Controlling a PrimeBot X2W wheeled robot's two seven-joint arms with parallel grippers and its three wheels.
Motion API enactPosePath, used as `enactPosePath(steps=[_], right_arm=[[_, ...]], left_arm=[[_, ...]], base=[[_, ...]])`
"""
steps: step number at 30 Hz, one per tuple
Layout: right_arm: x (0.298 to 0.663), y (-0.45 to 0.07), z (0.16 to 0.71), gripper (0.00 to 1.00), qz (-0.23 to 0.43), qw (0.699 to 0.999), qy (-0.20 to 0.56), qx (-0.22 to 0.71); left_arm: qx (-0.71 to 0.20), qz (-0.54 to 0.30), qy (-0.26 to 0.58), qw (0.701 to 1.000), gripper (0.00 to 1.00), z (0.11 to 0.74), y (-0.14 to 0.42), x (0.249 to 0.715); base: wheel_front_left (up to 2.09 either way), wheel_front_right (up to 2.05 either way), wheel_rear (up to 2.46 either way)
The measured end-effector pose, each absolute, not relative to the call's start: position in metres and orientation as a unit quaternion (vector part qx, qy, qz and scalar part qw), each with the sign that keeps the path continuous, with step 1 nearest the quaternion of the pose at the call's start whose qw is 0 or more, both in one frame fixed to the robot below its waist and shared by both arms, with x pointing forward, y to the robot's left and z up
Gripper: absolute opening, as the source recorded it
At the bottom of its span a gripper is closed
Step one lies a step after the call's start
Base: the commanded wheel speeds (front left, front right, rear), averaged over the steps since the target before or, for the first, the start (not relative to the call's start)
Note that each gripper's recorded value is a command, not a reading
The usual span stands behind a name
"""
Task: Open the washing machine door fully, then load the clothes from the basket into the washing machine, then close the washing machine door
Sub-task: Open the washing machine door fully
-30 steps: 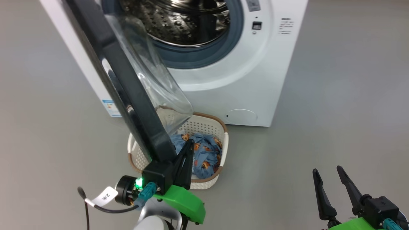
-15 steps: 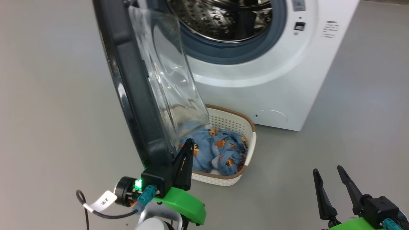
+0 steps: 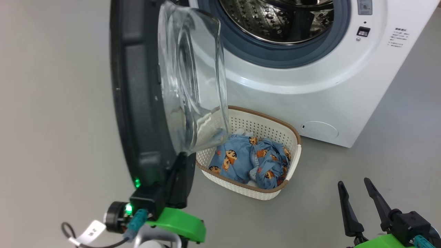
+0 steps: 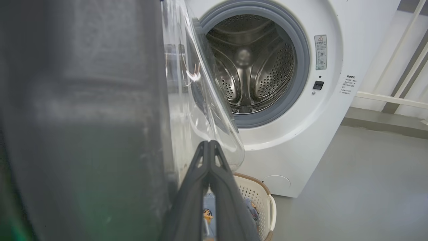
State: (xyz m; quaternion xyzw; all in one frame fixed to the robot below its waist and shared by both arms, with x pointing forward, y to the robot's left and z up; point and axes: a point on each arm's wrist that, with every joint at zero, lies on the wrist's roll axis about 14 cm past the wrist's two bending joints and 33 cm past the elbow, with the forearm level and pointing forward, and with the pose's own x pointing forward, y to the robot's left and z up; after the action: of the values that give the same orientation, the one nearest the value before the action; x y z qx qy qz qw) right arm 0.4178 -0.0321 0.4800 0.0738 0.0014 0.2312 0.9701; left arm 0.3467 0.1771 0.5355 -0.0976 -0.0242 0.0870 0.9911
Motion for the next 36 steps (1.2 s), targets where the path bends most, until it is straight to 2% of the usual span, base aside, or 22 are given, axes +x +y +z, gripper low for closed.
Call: enactPosePath(steps=[20, 36], right_arm=[[0.420, -0.036, 0.477, 1.00, 0.226, 0.971, 0.003, 0.073], [0.445, -0.045, 0.463, 1.00, 0.220, 0.973, 0.012, 0.067]], left_arm=[[-0.072, 0.237, -0.027, 0.968, 0.00, 0.521, 0.275, 0.318], [-0.056, 0.332, -0.026, 0.941, 0.00, 0.515, 0.348, 0.318]], base=[[0.00, 0.00, 0.00], [0.00, 0.00, 0.00]])
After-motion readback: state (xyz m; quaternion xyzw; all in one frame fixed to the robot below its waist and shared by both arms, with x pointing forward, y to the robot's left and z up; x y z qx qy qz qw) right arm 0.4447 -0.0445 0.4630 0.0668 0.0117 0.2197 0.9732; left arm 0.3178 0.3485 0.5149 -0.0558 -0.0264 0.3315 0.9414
